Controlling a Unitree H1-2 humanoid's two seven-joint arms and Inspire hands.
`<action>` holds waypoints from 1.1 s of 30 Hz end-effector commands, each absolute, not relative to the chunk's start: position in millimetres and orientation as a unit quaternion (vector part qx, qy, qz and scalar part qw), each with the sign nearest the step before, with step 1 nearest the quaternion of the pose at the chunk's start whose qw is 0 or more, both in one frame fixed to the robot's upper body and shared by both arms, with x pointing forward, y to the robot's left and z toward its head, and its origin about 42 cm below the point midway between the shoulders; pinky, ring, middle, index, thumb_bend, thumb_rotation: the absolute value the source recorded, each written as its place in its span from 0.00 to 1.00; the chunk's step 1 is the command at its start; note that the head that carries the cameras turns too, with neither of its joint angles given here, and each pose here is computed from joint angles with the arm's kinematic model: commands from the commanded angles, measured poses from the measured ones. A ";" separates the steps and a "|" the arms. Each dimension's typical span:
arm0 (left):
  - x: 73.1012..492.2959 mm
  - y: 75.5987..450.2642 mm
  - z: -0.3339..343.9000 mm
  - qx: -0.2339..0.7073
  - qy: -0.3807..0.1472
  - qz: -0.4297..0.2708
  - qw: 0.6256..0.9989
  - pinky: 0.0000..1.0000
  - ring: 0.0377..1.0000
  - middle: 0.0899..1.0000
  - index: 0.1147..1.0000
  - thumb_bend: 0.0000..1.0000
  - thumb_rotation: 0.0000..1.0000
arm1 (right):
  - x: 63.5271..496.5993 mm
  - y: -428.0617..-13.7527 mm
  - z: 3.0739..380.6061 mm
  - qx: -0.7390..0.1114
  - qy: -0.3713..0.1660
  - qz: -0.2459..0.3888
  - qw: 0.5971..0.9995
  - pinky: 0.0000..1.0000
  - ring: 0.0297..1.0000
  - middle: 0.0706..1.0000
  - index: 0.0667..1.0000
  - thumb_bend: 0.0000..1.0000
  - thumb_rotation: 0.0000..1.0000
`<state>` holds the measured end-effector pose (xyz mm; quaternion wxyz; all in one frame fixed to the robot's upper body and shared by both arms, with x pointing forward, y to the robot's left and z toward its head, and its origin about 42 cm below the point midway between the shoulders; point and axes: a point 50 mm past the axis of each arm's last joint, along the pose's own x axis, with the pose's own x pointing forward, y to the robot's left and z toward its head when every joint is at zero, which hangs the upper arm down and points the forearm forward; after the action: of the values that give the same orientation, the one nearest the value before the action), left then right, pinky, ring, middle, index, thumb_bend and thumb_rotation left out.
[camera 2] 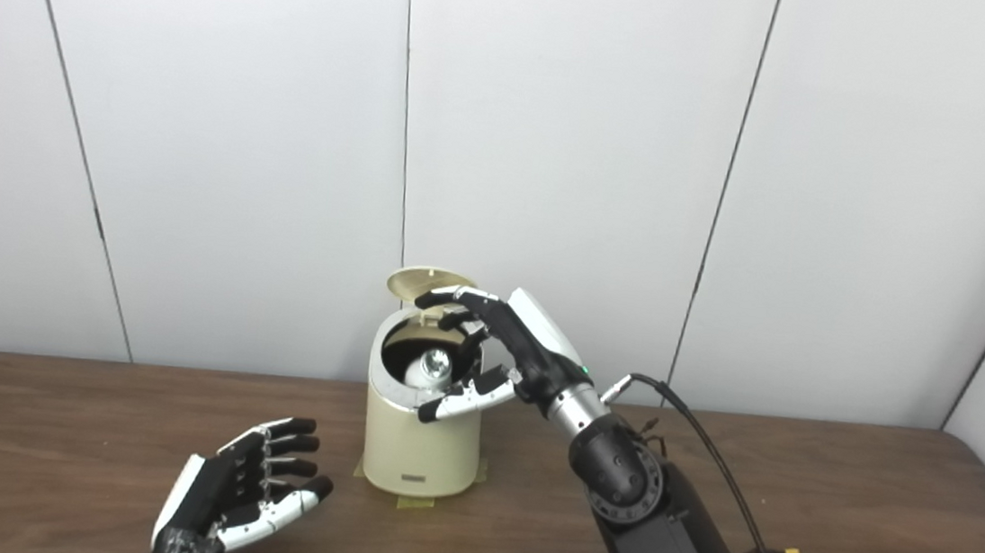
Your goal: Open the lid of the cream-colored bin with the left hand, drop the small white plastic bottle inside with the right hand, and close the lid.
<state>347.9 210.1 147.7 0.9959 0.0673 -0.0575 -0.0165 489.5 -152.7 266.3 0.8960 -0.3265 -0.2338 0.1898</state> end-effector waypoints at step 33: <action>354.1 209.1 169.2 0.066 -0.101 -0.023 0.992 0.53 0.65 0.71 0.73 0.65 0.11 | 411.9 -253.4 209.2 -0.078 -0.230 0.024 0.970 0.52 0.58 0.74 0.75 0.81 0.10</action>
<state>346.8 211.4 146.2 0.9962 0.0665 -0.0536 -0.0193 405.3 -253.9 189.3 0.9751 -0.0934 -0.2001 0.0224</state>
